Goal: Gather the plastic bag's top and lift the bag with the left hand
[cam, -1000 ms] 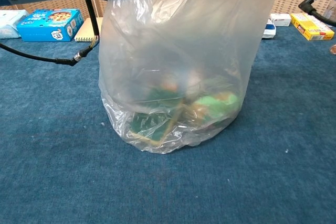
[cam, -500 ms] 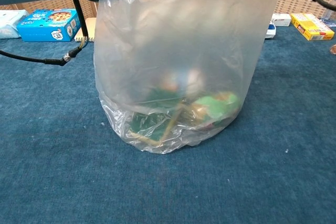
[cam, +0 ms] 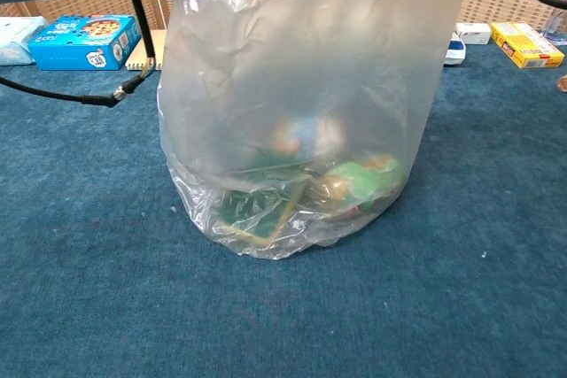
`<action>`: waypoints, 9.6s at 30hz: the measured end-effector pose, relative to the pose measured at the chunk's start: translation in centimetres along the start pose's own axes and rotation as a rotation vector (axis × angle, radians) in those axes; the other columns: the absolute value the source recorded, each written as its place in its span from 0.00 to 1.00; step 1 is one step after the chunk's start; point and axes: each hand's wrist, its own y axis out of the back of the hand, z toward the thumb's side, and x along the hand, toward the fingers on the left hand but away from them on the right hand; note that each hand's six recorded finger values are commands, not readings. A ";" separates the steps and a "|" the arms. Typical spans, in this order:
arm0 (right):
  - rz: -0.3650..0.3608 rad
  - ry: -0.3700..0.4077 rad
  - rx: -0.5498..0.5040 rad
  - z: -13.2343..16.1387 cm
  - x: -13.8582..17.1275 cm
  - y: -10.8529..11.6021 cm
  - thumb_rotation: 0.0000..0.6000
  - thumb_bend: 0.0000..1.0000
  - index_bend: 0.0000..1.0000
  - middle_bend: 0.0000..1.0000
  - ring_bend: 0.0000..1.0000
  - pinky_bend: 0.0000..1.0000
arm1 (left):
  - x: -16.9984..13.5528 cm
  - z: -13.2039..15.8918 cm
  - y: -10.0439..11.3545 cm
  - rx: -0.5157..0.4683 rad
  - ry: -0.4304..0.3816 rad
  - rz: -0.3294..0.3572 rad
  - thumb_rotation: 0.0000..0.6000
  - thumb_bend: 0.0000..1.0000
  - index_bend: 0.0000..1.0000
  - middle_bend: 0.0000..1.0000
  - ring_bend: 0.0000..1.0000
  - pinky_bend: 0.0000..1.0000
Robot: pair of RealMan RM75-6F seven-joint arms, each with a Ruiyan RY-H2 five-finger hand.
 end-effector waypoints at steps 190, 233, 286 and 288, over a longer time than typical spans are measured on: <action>0.161 -0.057 0.241 -3.5 -0.9 -2.1 1.00 0.02 0.02 0.06 0.01 0.04 | 0.8 0.0 1.5 -0.154 -0.025 0.055 0.00 0.17 0.34 0.23 0.38 0.23; 0.175 0.042 0.256 -0.9 0.5 0.3 1.00 0.02 0.02 0.06 0.01 0.05 | -2.1 -1.2 4.1 -0.147 0.007 0.100 0.00 0.17 0.34 0.23 0.39 0.23; 0.187 0.026 0.307 1.1 -2.6 -3.0 1.00 0.02 0.02 0.07 0.01 0.05 | 3.4 -1.5 -0.6 -0.152 0.053 0.021 0.00 0.17 0.37 0.26 0.35 0.22; 0.187 0.025 0.307 1.1 -2.7 -3.2 1.00 0.02 0.02 0.07 0.01 0.05 | 3.5 -1.5 -0.9 -0.154 0.051 0.012 0.00 0.17 0.38 0.26 0.35 0.24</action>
